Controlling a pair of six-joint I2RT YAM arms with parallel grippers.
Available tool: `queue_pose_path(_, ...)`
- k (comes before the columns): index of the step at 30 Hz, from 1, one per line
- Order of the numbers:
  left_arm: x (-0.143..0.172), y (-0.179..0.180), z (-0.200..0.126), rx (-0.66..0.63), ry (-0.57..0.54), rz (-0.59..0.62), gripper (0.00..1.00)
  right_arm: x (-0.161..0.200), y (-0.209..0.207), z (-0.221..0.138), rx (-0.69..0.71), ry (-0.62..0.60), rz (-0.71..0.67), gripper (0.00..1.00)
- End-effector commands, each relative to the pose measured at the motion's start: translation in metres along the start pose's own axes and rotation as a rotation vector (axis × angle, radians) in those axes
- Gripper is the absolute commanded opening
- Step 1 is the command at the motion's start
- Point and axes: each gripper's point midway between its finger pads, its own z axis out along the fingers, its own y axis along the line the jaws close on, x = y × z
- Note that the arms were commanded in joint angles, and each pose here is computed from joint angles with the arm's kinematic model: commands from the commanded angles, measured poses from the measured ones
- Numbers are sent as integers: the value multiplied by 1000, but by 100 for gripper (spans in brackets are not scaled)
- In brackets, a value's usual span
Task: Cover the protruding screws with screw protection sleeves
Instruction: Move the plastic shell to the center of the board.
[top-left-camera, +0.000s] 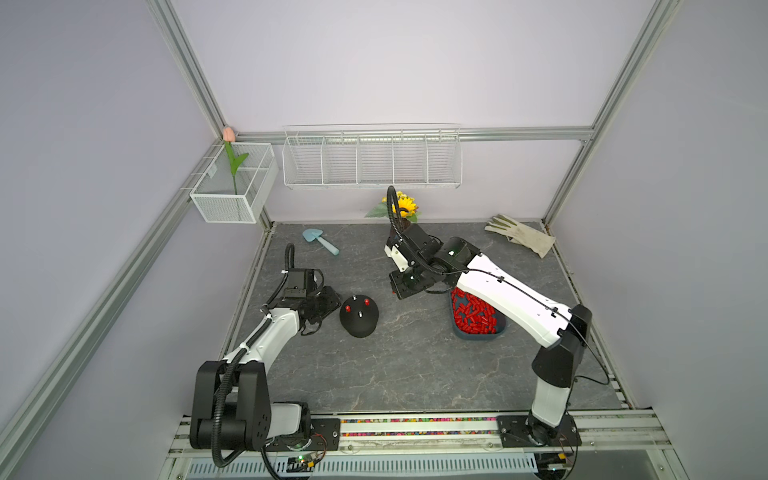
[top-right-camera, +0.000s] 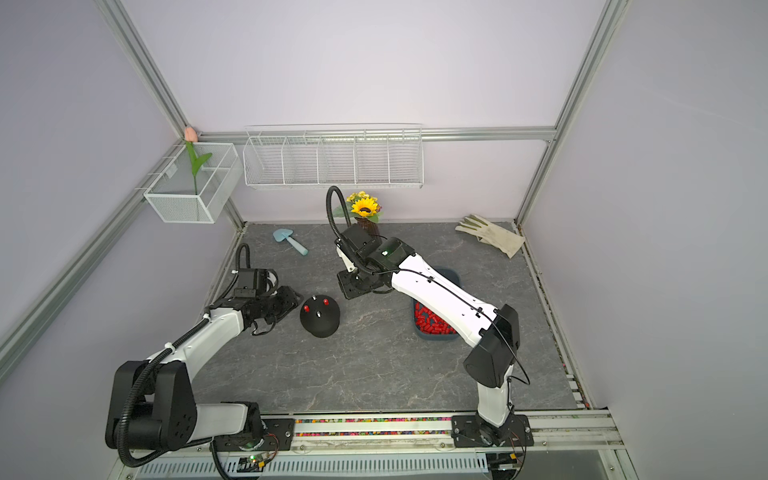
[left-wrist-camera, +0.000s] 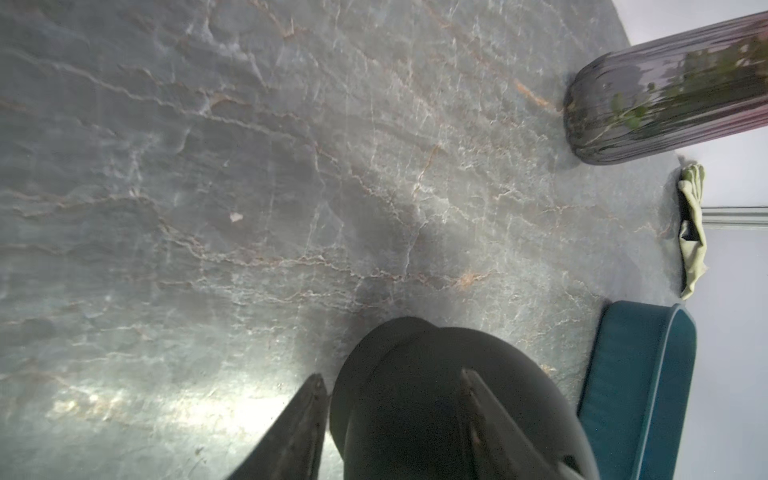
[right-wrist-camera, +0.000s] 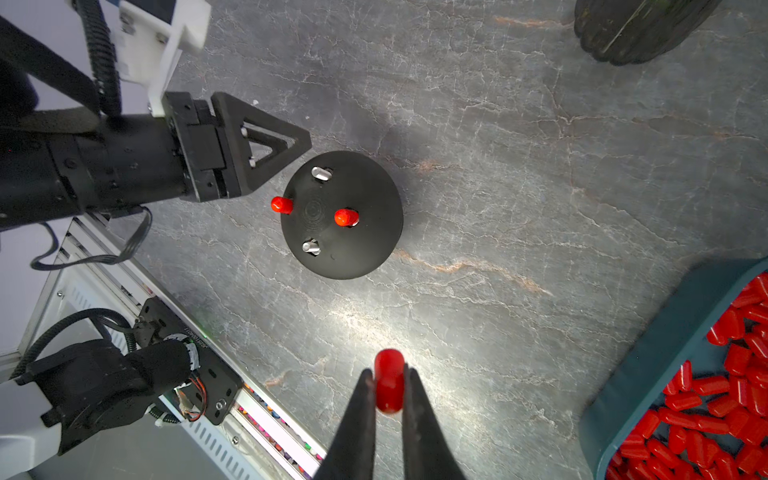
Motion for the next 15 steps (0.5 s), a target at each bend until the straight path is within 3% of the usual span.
queue_pose_path(1, 6, 2, 3, 19, 12, -8, 53, -4, 7, 0, -8, -5, 7, 15)
queue_pose_path(15, 19, 2, 13, 96, 9, -95, 52, -3, 13, 5, -15, 5, 0, 15)
